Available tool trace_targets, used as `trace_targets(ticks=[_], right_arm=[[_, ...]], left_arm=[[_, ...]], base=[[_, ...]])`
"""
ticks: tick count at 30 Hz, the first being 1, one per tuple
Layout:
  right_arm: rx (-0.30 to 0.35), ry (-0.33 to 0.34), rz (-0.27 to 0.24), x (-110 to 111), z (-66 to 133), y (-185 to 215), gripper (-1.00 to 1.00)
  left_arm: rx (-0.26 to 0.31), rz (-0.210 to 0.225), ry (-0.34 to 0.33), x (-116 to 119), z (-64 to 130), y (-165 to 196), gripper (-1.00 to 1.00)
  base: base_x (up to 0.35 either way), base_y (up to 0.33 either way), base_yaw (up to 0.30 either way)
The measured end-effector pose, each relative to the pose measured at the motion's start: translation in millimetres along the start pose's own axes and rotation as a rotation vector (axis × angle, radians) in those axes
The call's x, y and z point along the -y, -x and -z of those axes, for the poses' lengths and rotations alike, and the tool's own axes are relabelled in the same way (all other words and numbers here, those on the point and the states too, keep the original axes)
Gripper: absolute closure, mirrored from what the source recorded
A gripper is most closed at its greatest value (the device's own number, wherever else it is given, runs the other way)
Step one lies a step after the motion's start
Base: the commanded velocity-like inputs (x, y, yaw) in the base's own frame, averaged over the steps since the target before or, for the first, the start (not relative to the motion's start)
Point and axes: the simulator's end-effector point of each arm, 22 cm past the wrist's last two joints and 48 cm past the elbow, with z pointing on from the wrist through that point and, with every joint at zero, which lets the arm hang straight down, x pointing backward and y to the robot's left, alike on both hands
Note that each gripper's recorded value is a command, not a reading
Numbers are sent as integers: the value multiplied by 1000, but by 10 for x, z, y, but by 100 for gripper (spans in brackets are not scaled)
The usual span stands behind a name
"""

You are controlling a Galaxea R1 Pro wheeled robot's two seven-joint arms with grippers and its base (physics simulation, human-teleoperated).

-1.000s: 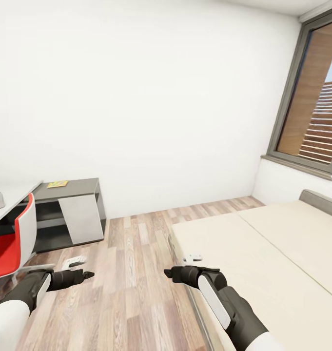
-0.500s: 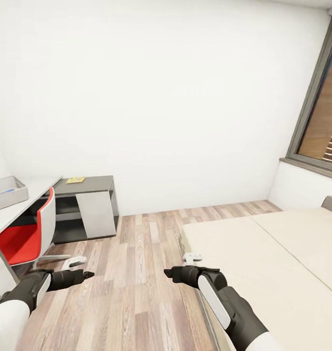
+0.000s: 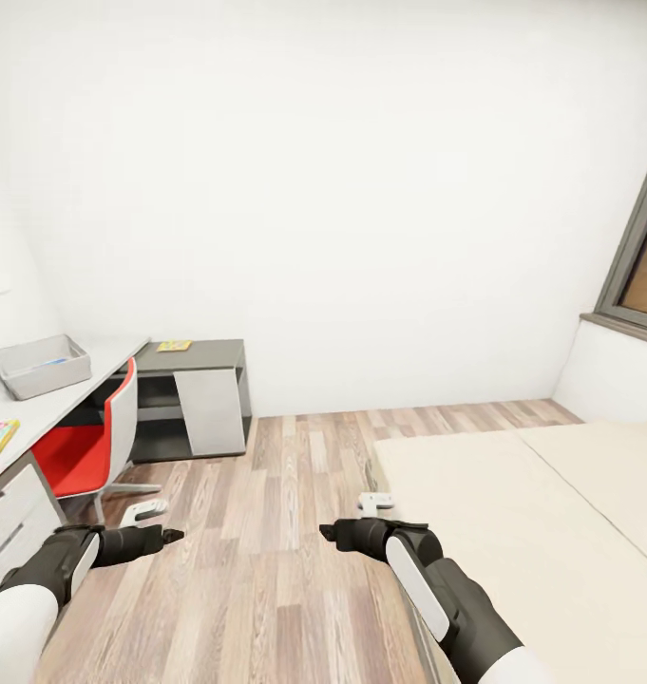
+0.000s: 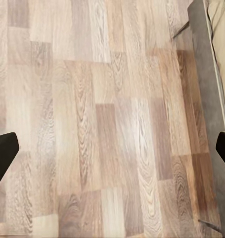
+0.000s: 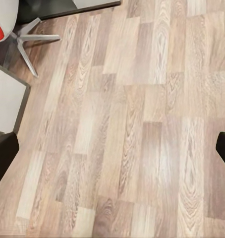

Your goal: Put all the toys in the child's room - the three board games (two on the bed and one on the table), the two jigsaw puzzles on the table, and the tennis ball on the table - inside the toy box on the table in the child's room.

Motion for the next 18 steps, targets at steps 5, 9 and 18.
trace_targets(ticks=[5,9,18], right_arm=[[0,0,0,1,-1,0,-100],[0,0,0,0,-2,1,-100],[0,1,0,-6,-1,0,-100]], left_arm=[[-1,-1,-1,5,-4,-1,-100],[0,0,-1,5,-6,0,-100],[0,0,-1,7,-3,-1,-100]], base=[[-44,-1,153],[-140,0,52],[-44,0,166]])
